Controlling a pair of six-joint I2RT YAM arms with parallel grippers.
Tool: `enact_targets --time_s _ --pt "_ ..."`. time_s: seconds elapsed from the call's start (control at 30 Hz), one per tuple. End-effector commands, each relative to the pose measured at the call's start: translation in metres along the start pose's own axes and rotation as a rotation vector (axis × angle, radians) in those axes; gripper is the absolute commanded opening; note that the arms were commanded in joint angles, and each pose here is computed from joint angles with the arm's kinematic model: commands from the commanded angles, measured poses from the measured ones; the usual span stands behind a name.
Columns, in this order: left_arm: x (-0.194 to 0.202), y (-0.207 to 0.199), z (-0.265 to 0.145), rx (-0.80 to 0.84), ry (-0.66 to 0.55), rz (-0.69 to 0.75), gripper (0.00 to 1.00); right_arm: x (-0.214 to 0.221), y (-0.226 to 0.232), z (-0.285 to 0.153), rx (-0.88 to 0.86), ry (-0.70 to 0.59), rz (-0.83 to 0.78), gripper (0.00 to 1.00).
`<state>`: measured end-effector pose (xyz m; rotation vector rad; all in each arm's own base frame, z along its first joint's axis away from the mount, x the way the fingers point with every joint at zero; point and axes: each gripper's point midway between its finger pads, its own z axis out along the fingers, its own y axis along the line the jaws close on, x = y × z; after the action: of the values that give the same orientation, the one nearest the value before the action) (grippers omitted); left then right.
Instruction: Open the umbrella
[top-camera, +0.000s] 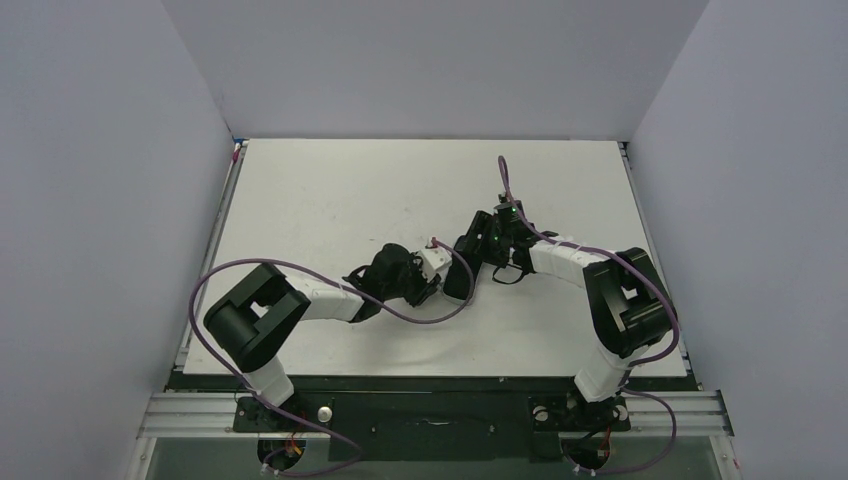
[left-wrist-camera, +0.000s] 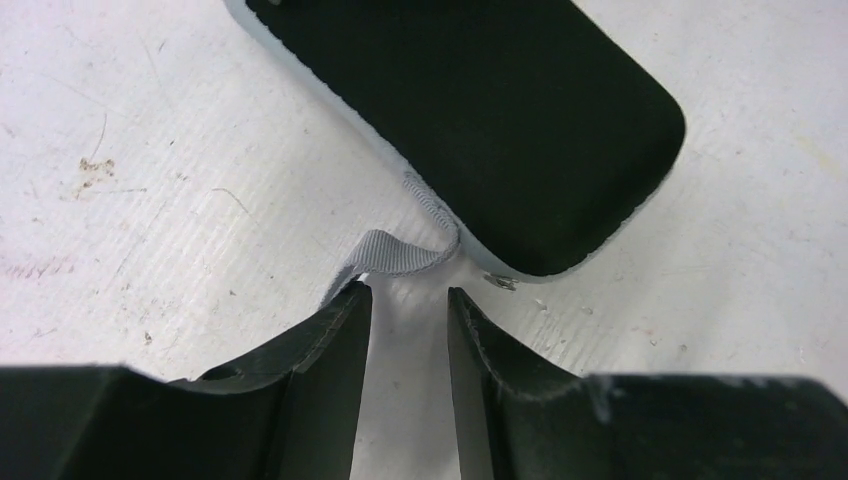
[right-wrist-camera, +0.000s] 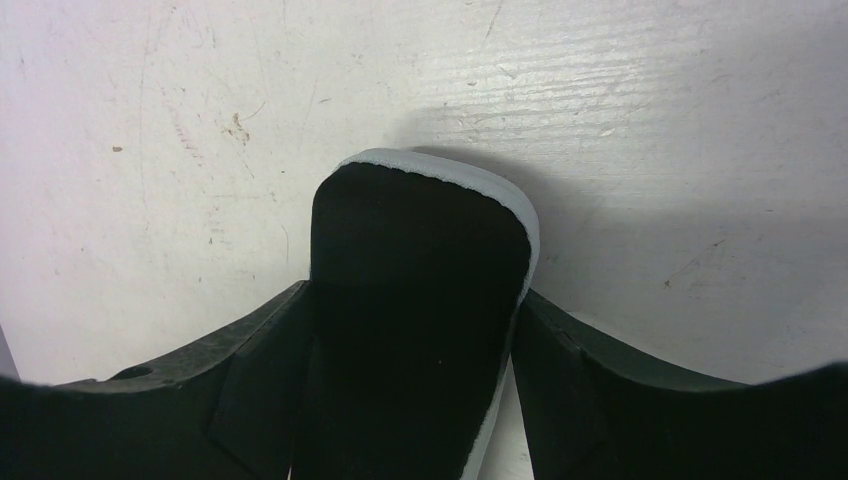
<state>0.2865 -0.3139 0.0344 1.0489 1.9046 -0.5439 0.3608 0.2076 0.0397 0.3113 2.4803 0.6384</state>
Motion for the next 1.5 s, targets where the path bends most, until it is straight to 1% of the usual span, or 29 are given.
enact_targets --time_s 0.0,0.07,0.17,0.27,0.33,0.47,0.63,0.93,1.1,1.2,1.27,1.3,1.4,1.47 --pt "-0.024 -0.016 0.0 0.105 -0.101 0.114 0.32 0.053 -0.048 -0.005 0.171 0.163 -0.038 0.0" --pt "-0.016 -0.028 -0.003 0.162 -0.098 0.137 0.33 0.051 -0.049 -0.003 0.171 0.163 -0.027 0.0" --pt "-0.013 -0.039 -0.009 0.205 -0.103 0.134 0.35 0.05 -0.052 -0.001 0.174 0.166 0.009 0.0" --pt "-0.005 -0.05 -0.015 0.236 -0.104 0.153 0.36 0.048 -0.051 -0.002 0.168 0.158 0.009 0.0" --pt "-0.001 -0.05 -0.012 0.223 -0.101 0.157 0.36 0.049 -0.051 -0.003 0.164 0.163 0.006 0.0" --pt "-0.007 -0.043 -0.005 0.193 -0.112 0.142 0.36 0.051 -0.051 -0.003 0.161 0.166 0.008 0.0" --pt "-0.017 -0.038 0.004 0.182 -0.136 0.172 0.37 0.054 -0.052 -0.002 0.156 0.176 0.013 0.0" --pt "-0.022 -0.025 0.019 0.183 -0.14 0.226 0.38 0.056 -0.057 -0.004 0.15 0.182 0.023 0.0" --pt "-0.023 -0.022 0.02 0.201 -0.148 0.27 0.37 0.055 -0.058 -0.002 0.151 0.18 0.041 0.0" --pt "-0.025 -0.028 0.02 0.247 -0.155 0.278 0.35 0.053 -0.06 0.0 0.151 0.172 0.072 0.0" --pt "-0.025 -0.034 0.02 0.276 -0.153 0.266 0.31 0.051 -0.06 0.001 0.144 0.169 0.095 0.0" --pt "-0.024 -0.035 0.02 0.283 -0.148 0.256 0.26 0.05 -0.057 0.001 0.133 0.168 0.105 0.0" --pt "-0.021 -0.042 0.019 0.309 -0.13 0.215 0.17 0.047 -0.057 0.003 0.128 0.159 0.144 0.0" --pt "-0.02 -0.045 0.018 0.311 -0.124 0.202 0.07 0.042 -0.056 0.003 0.125 0.14 0.17 0.0"
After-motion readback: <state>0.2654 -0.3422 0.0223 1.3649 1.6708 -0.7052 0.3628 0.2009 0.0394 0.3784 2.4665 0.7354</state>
